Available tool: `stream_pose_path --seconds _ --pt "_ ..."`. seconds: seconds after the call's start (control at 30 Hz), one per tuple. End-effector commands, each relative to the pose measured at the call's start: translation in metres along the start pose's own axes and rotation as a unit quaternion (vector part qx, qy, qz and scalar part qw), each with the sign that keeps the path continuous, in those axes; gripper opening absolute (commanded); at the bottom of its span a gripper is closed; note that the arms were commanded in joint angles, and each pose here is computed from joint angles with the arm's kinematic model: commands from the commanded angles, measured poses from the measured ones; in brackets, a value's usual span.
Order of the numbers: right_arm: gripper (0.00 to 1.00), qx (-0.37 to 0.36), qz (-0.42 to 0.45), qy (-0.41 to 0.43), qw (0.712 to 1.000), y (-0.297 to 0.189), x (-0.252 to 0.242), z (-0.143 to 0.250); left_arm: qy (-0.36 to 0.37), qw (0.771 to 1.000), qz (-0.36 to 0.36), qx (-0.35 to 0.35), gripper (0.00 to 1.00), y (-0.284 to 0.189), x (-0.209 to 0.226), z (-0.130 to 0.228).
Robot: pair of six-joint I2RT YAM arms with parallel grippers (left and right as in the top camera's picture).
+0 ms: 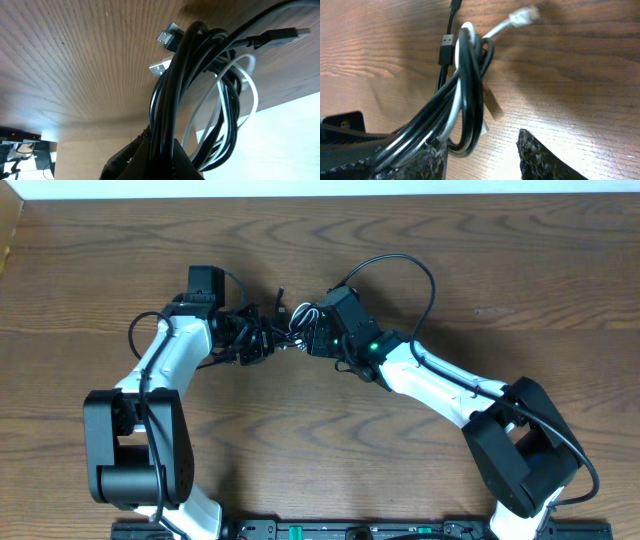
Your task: Untangle cables
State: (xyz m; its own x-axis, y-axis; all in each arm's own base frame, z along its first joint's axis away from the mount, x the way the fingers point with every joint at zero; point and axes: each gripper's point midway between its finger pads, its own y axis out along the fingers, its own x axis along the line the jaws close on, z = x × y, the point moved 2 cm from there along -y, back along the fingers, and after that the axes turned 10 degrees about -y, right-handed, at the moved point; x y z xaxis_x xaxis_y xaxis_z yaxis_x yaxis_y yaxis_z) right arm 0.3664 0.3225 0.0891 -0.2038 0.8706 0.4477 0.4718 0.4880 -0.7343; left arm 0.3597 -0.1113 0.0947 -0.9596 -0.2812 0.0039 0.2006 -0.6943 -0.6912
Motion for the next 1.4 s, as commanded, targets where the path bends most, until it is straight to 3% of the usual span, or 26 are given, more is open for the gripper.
stream_pose_path --seconds 0.0,0.3,0.63,0.8,0.9,1.0,1.17,1.37 --pt "0.44 -0.024 0.025 0.006 0.999 -0.002 -0.007 -0.008 0.013 1.0 -0.001 0.019 0.07 -0.006 0.001 0.012" --pt "0.43 -0.03 0.091 -0.013 0.995 -0.004 -0.036 -0.01 0.034 0.999 -0.001 0.019 0.07 -0.006 0.001 0.012" --pt "0.41 0.01 0.138 -0.001 0.99 -0.012 -0.082 -0.008 0.058 0.998 0.0 0.019 0.08 -0.006 0.001 0.012" --pt "0.49 0.094 -0.014 -0.07 0.993 -0.01 -0.047 0.011 0.056 0.998 0.0 0.019 0.07 -0.006 0.001 0.012" --pt "0.57 0.143 -0.137 -0.132 0.971 -0.02 -0.016 0.031 0.054 0.998 0.0 0.019 0.07 -0.006 0.001 0.012" --pt "0.58 0.158 -0.222 -0.166 0.948 -0.03 0.007 0.04 0.048 0.999 0.0 0.017 0.07 -0.006 0.001 0.012" --pt "0.58 0.151 -0.235 -0.158 0.947 -0.03 0.016 0.038 0.033 0.999 0.001 0.015 0.07 -0.006 0.001 0.011" --pt "0.58 0.12 -0.148 -0.07 0.979 -0.016 0.004 0.021 0.031 0.999 0.001 0.016 0.07 -0.006 0.001 0.011"
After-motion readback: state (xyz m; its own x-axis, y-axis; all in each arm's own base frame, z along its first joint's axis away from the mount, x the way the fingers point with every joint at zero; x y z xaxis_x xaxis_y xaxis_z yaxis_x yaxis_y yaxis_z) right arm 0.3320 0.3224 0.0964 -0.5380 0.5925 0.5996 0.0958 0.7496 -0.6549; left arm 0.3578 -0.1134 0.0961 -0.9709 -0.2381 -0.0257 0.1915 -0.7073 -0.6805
